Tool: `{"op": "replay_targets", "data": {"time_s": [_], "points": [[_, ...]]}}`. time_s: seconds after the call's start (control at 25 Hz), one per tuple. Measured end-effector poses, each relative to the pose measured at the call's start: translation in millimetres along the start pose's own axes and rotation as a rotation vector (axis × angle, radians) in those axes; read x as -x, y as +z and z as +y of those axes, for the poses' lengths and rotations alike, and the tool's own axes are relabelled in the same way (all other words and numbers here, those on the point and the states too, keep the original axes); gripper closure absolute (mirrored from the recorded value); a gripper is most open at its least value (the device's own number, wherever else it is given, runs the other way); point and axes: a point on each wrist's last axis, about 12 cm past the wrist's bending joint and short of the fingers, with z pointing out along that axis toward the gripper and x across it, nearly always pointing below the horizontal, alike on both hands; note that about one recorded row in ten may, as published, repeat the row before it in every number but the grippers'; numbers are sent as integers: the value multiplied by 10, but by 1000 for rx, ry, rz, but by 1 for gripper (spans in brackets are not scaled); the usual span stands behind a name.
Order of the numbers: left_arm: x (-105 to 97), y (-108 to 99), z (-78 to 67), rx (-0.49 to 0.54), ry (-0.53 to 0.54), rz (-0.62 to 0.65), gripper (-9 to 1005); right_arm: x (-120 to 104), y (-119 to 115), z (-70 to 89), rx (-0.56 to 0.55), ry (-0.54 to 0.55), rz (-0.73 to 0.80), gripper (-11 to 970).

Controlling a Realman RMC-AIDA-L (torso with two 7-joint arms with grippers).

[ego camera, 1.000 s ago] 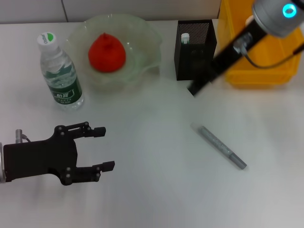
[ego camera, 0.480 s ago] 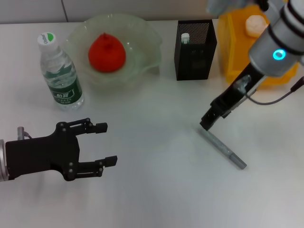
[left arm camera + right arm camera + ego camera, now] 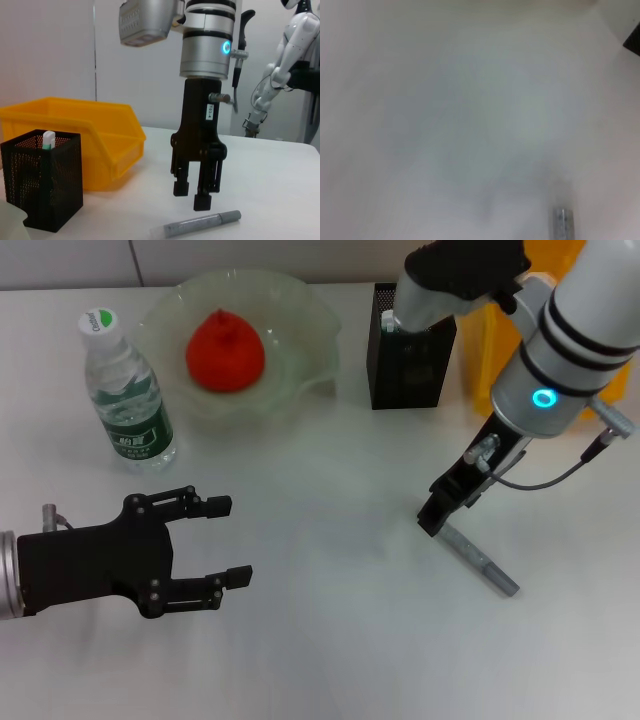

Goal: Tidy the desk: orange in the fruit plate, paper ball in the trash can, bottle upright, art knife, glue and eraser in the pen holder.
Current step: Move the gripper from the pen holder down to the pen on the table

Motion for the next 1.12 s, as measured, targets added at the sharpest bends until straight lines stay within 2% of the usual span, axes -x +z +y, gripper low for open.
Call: {"op": "replay_targets", "data": {"time_s": [0.52, 1.12], "points": [[5, 18, -2, -3, -1, -5, 211, 21, 157, -37, -42, 10, -19, 398], [1, 24, -15, -8, -7, -10, 211, 6, 300, 7, -66, -29, -13, 453]]}}
